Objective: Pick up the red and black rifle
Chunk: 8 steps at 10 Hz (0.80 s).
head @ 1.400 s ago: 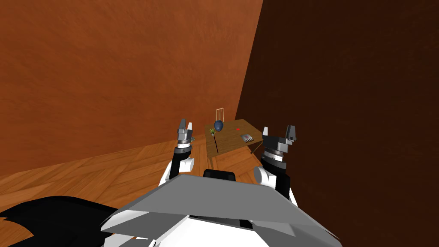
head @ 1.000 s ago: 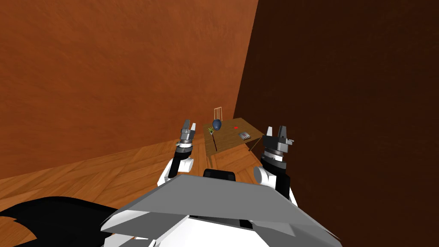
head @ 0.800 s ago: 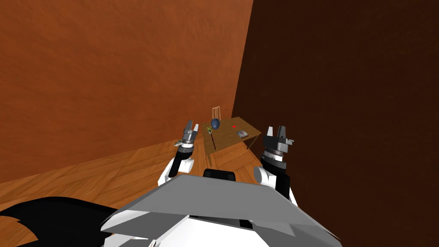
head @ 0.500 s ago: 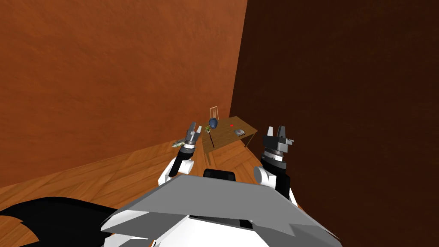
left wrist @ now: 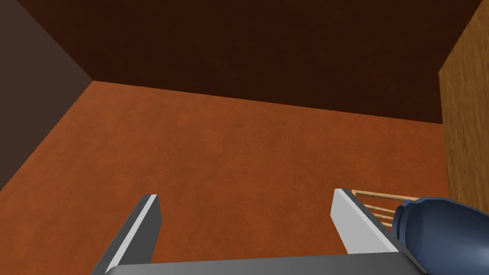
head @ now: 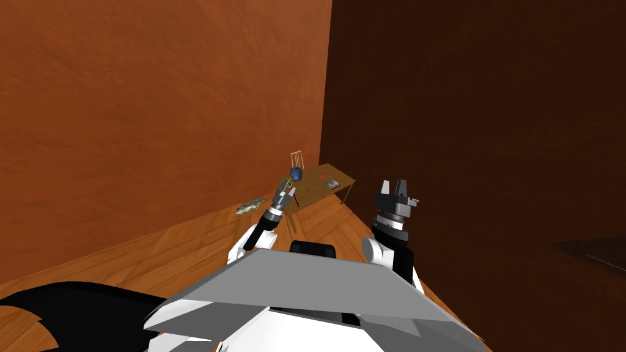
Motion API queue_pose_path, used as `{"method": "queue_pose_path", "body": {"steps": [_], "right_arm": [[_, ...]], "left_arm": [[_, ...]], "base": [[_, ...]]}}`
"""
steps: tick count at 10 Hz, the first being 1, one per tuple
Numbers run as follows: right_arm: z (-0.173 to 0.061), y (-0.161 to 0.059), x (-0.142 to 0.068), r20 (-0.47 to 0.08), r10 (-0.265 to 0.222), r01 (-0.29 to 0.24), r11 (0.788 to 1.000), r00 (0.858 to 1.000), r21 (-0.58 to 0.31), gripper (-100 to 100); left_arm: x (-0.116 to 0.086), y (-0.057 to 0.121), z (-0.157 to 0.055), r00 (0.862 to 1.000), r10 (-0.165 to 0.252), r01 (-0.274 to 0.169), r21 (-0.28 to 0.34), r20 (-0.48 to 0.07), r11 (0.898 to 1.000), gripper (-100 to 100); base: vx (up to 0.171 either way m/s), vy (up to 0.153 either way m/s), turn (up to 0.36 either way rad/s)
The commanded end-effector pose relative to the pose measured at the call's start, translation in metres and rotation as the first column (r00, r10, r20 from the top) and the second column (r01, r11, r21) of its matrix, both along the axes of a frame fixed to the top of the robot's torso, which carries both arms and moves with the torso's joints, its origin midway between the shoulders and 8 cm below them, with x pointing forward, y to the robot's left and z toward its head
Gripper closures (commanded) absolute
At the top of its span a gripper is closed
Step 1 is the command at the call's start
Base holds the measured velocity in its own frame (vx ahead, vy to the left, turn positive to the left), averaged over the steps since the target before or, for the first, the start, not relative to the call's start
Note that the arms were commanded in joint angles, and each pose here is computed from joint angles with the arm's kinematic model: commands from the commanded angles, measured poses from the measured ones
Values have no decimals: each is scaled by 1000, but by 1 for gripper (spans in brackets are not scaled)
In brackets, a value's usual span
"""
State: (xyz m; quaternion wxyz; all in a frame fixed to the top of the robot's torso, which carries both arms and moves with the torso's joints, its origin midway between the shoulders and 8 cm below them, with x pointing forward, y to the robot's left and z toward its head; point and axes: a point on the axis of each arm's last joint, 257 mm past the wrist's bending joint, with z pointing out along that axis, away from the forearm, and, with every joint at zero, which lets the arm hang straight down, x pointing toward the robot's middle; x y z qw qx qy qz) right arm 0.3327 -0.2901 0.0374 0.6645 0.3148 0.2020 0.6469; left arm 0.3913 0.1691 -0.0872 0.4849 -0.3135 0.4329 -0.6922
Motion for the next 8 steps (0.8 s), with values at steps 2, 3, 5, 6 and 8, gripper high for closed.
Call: {"method": "queue_pose_path", "body": {"steps": [2, 3, 5, 6, 8], "right_arm": [[0, 0, 0, 0, 0, 0, 1000, 1000, 0, 0], [0, 0, 0, 0, 0, 0, 1000, 1000, 0, 0], [0, 0, 0, 0, 0, 0, 1000, 1000, 0, 0], [0, 0, 0, 0, 0, 0, 1000, 1000, 0, 0], [0, 0, 0, 0, 0, 0, 1000, 1000, 0, 0]], "left_arm": [[1, -8, -33, 991, -71, 68, -26, -112, 997, -100], [1, -13, -56, 978, -103, 96, -43, -181, 994, -100], [-2, -15, -83, 955, -139, 127, -60, -261, 990, -100], [-6, -17, -109, 928, -162, 144, -77, -336, 987, -100], [-12, -15, -139, 891, -181, 158, -89, -417, 983, -100]], "base": [[-62, -52, -140], [-72, -66, -298], [-38, -61, -211], [-33, -81, -397], [-33, -55, -136]]}}
